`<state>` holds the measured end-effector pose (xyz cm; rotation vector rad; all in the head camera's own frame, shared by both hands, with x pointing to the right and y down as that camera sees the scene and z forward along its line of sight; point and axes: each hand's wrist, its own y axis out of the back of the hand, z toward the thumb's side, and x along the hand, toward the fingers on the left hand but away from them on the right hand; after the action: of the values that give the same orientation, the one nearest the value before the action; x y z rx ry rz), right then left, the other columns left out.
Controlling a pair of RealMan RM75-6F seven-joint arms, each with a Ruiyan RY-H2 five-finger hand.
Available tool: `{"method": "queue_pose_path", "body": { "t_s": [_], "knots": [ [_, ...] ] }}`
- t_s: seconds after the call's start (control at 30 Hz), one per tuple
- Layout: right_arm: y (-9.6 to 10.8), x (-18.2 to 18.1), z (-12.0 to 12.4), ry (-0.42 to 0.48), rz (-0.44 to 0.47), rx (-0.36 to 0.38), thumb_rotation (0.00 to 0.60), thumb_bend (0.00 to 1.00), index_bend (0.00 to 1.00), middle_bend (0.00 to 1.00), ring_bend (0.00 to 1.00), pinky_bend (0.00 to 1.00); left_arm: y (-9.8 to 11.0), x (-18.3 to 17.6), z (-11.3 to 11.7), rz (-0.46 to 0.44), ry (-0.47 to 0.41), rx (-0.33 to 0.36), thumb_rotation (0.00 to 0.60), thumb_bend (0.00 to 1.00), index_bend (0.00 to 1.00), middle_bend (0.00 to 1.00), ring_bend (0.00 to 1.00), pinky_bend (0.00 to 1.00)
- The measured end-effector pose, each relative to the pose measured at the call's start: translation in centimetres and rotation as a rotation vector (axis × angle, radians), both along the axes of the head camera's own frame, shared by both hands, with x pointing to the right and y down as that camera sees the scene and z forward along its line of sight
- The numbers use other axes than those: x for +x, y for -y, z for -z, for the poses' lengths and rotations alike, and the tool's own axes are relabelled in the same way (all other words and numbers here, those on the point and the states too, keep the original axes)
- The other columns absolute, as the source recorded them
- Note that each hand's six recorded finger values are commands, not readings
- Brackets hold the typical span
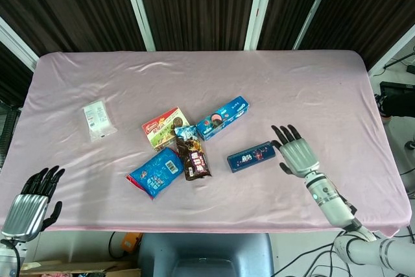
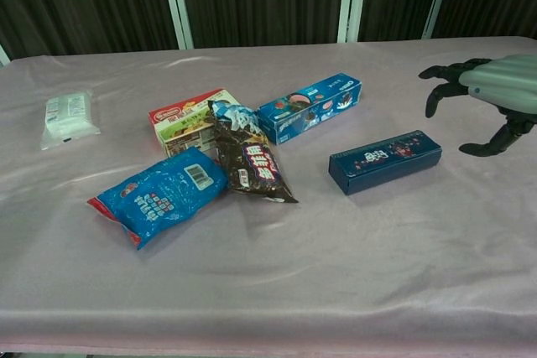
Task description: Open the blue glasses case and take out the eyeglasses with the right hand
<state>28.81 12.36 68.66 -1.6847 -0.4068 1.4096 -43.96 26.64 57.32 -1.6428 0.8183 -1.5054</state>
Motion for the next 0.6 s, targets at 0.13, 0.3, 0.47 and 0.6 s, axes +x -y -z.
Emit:
{"method": "queue_pose_path", "body": {
  "t_s": [0.13, 0.3, 0.47, 0.6],
  "knots": [
    [0.3, -1.4, -1.2, -0.022, 0.026, -0.01, 0.6, 0.44, 0.43, 0.0, 0.0, 0.0, 0.1, -0.1, -0.1, 0.005, 0.003, 0.0, 0.6, 0.46, 0.0, 0.05, 0.05, 0.14],
    [0.4, -2.1, -2.1, -0.057, 0.053, -0.025, 0.6, 0.44, 0.44, 0.0, 0.0, 0.0, 0.2, -0.2, 0.0, 0.01, 0.002, 0.002, 0.6, 0.46, 0.0, 0.05, 0.05, 0.14],
    [0.4, -2.2, -2.6, -0.081, 0.061, -0.039, 0.6, 0.44, 0.46, 0.0, 0.0, 0.0, 0.2, -0.2, -0.1, 0.007, 0.002, -0.001, 0.6, 0.46, 0.0, 0.05, 0.05, 0.14],
    [0.5, -2.5, -2.9, -0.088, 0.062, -0.044, 0.6, 0.44, 0.46, 0.0, 0.0, 0.0, 0.2, -0.2, -0.1, 0.006, 0.003, -0.001, 0.6, 0.46, 0.0, 0.05, 0.05, 0.14]
  ]
}}
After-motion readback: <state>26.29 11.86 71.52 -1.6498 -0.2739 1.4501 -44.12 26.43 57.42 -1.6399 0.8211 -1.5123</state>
